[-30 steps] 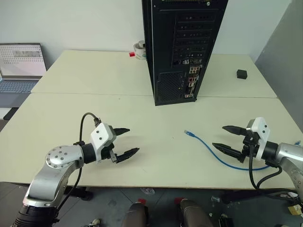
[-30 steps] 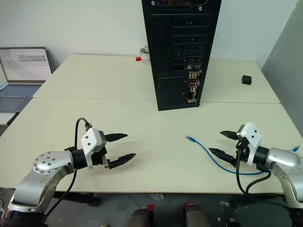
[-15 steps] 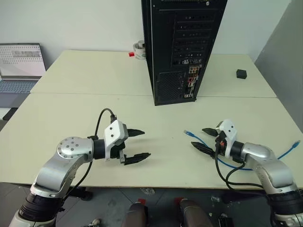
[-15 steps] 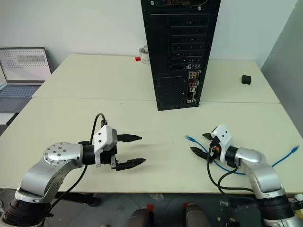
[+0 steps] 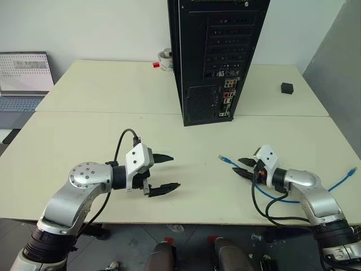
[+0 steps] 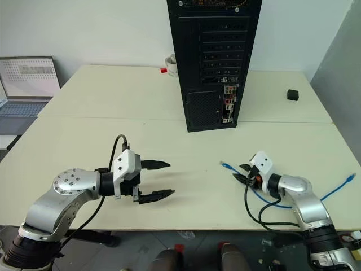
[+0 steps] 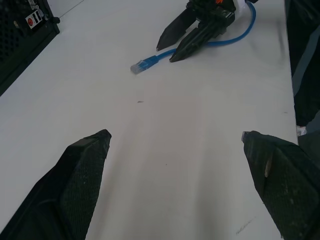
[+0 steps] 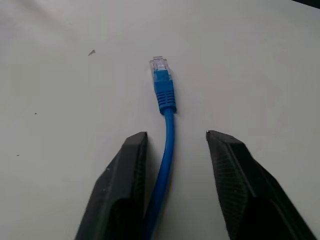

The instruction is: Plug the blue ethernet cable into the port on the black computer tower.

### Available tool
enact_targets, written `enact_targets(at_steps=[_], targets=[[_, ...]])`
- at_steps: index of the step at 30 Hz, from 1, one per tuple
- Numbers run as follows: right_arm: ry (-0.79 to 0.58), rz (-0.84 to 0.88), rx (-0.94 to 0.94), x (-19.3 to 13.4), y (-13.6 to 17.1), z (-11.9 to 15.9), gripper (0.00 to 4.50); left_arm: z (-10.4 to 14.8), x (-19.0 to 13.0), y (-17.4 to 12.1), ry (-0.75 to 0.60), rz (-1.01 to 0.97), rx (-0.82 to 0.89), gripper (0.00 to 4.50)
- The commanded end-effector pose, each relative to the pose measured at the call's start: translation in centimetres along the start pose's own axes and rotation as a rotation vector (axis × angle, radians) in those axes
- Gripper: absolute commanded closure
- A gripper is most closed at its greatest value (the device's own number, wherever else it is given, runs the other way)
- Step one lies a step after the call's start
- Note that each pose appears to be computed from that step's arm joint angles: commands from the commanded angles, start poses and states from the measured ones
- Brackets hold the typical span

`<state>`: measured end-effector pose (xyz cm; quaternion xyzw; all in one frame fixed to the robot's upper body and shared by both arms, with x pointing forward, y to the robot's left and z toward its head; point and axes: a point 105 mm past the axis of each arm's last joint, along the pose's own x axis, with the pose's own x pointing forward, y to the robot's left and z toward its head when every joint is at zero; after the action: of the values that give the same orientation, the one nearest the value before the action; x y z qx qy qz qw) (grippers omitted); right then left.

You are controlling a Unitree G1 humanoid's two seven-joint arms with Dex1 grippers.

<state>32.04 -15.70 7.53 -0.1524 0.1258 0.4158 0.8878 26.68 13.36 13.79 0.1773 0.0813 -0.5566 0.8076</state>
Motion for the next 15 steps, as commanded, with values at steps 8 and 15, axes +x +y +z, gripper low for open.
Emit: enact_targets(at_steps=[8,15], targets=[[-0.069,0.087,-0.115,0.5,1.6,3.4,4.49,-0.2,1.5,1.0,-0.017,-0.007,0.019,0.00],[-0.083,0.257,-0.237,0.8,4.9,6.5,4.49,0.1,3.6,2.0,-0.011,-0.076,0.064,0.00]])
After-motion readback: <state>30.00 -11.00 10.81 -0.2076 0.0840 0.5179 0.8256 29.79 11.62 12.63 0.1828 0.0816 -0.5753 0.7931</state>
